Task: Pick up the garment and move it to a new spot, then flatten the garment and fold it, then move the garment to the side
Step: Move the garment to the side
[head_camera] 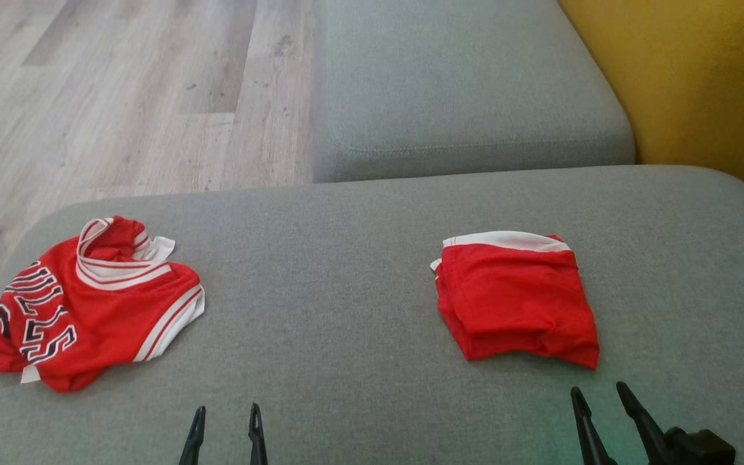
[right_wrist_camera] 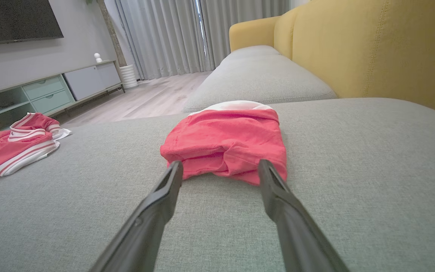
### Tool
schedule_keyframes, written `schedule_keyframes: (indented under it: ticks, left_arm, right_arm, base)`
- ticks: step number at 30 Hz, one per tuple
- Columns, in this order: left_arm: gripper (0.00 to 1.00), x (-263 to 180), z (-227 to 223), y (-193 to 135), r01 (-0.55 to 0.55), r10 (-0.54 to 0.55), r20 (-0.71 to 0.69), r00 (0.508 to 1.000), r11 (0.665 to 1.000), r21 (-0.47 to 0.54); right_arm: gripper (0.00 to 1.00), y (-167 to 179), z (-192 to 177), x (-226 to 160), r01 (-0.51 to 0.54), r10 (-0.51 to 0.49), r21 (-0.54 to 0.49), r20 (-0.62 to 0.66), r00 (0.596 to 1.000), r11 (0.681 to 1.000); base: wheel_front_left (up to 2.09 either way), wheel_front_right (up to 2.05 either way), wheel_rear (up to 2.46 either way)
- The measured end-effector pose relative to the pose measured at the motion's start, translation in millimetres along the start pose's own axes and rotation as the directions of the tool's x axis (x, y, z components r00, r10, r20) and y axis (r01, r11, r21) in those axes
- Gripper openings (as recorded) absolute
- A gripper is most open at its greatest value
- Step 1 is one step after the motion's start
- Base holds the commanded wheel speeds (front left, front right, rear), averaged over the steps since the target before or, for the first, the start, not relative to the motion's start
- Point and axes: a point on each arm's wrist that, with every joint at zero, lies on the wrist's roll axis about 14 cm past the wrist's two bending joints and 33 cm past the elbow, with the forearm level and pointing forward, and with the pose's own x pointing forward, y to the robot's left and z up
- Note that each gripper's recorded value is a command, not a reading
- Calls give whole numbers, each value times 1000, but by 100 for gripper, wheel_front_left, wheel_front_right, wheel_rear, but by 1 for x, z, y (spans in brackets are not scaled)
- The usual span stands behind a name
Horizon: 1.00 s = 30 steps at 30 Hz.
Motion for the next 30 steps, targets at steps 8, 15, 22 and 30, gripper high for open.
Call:
schedule_keyframes:
  ticks: [8, 15, 22, 30]
  left_arm:
    - [100, 6, -7, -1, 8, -8, -30, 1000, 1000, -1]
    - [100, 18, -12, -12, 38, -38, -61, 997, 999, -9]
    - [100, 34, -17, -22, 66, -67, -85, 994, 998, -15]
    - [100, 54, -22, -32, 91, -92, -100, 991, 996, -16]
  right_arm:
    - [100, 1, -7, 7, -12, 12, -6, -34, 999, 1000]
    - [100, -14, -5, 35, -15, 13, -31, -59, 998, 999]
    - [100, -42, -12, 71, 2, -9, -52, -128, 992, 999]
    - [100, -73, -20, 112, 49, -59, -47, -246, 967, 998]
  base:
    - [0, 0, 0]
    - [0, 0, 0]
    - [0, 0, 0]
    - [0, 0, 0]
